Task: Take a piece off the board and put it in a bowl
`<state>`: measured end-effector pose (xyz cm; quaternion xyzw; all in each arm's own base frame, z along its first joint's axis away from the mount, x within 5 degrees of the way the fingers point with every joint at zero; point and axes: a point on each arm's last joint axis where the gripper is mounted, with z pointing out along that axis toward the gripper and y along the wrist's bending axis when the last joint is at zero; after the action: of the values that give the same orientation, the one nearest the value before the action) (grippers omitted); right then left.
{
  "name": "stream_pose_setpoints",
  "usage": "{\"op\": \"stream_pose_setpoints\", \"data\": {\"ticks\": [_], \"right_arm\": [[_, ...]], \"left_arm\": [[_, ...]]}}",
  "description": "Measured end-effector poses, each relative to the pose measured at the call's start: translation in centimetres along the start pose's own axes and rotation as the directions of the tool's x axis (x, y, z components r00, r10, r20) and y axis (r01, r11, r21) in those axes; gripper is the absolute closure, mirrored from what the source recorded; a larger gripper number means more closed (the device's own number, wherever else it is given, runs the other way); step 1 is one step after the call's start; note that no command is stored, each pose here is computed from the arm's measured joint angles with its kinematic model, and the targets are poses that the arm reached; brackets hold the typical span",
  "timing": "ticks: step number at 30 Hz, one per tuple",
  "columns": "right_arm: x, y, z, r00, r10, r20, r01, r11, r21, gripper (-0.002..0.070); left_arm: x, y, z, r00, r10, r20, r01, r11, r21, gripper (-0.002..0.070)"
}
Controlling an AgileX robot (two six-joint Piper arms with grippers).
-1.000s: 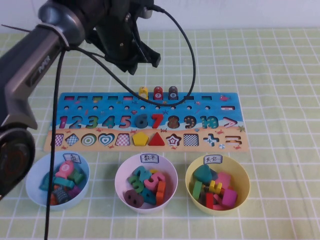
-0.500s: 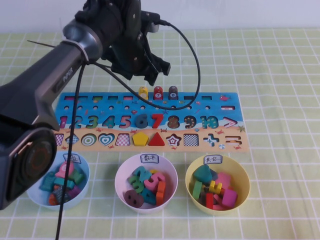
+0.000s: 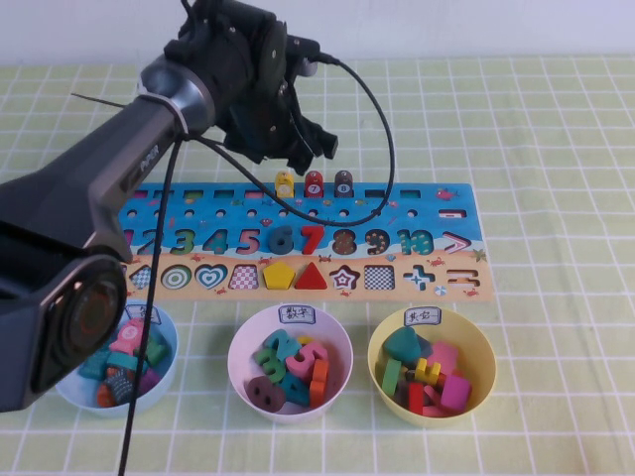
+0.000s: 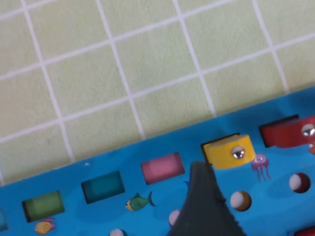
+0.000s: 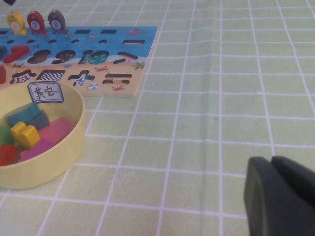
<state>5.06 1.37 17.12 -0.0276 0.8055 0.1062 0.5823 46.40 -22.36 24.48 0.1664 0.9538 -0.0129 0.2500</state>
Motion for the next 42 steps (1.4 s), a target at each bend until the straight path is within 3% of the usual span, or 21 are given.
{"op": "stream_pose_setpoints", "data": {"ticks": [42], "right_arm": [[0.0, 0.0, 0.0, 1.000, 0.000, 0.000, 0.000, 1.000, 0.000, 0.0694]], "left_arm": [[0.9, 0.1, 4.9, 0.999, -0.019, -0.027, 0.018, 1.000, -0.016, 0.0277]]}}
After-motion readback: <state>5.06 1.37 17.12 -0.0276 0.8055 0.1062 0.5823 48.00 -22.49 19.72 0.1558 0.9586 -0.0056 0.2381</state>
